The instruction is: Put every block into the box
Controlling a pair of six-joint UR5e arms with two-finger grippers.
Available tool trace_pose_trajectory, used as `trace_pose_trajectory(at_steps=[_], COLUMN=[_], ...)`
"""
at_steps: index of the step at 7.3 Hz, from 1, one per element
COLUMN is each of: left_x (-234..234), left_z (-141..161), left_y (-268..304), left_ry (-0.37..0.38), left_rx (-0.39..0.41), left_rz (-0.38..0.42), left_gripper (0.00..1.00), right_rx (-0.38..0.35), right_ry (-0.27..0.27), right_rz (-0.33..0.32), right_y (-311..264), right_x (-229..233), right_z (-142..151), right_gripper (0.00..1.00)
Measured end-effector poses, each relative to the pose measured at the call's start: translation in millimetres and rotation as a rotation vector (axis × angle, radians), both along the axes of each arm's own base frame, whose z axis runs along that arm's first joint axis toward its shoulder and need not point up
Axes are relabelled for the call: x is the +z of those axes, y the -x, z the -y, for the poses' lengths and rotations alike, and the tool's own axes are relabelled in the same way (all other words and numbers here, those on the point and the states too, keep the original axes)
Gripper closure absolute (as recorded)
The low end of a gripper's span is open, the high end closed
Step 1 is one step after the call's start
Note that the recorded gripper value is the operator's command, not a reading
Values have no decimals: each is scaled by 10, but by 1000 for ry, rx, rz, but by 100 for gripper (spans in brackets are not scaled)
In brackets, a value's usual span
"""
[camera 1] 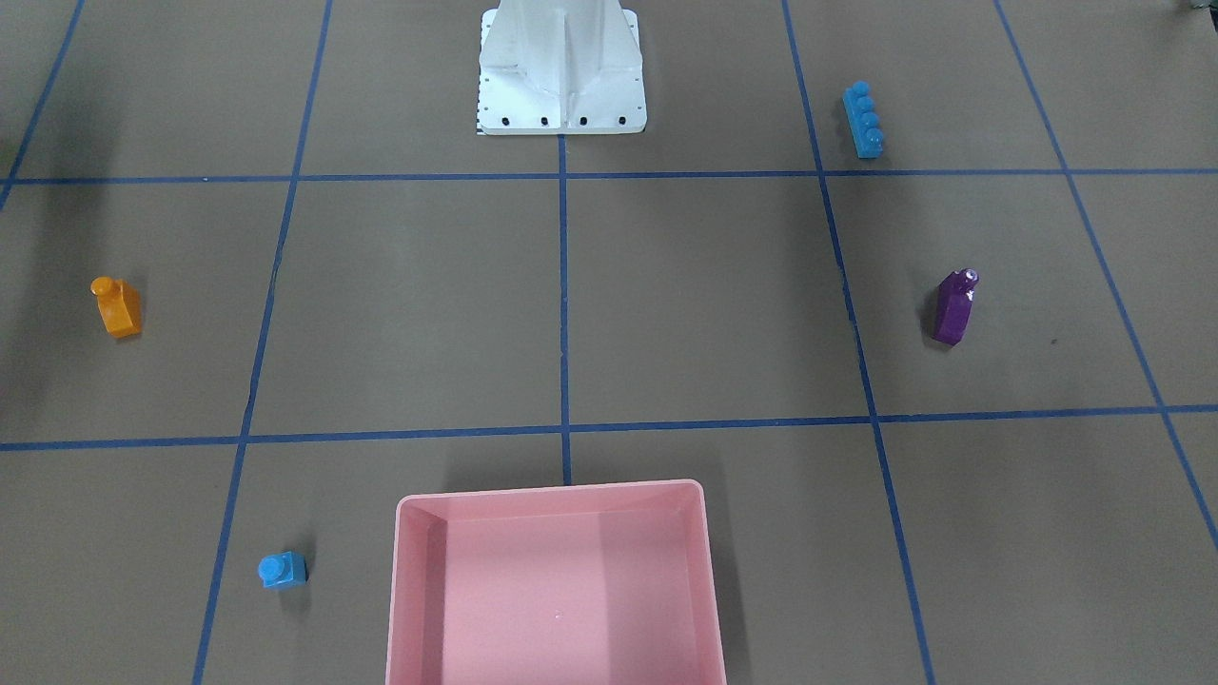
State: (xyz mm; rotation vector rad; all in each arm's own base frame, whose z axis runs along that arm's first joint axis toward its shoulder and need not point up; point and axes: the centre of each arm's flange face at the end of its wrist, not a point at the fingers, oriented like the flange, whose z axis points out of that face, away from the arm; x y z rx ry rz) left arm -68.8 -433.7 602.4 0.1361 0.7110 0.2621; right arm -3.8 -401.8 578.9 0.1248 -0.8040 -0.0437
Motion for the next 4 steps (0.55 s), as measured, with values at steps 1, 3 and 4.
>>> trace_pose_trajectory(at_steps=[1, 3, 4], left_x=[3, 22, 32], left_z=[1, 2, 2], left_y=[-5, -9, -11], left_ry=[0, 4, 5], left_rx=[1, 2, 2], left_rz=[0, 0, 0], left_gripper=[0, 0, 0], right_rx=[13, -3, -26], right_ry=[3, -22, -60], right_rz=[22, 7, -9], right_y=[379, 1129, 1413], right_x=[-106, -190, -166], right_z=[20, -42, -64], right_gripper=[0, 0, 0])
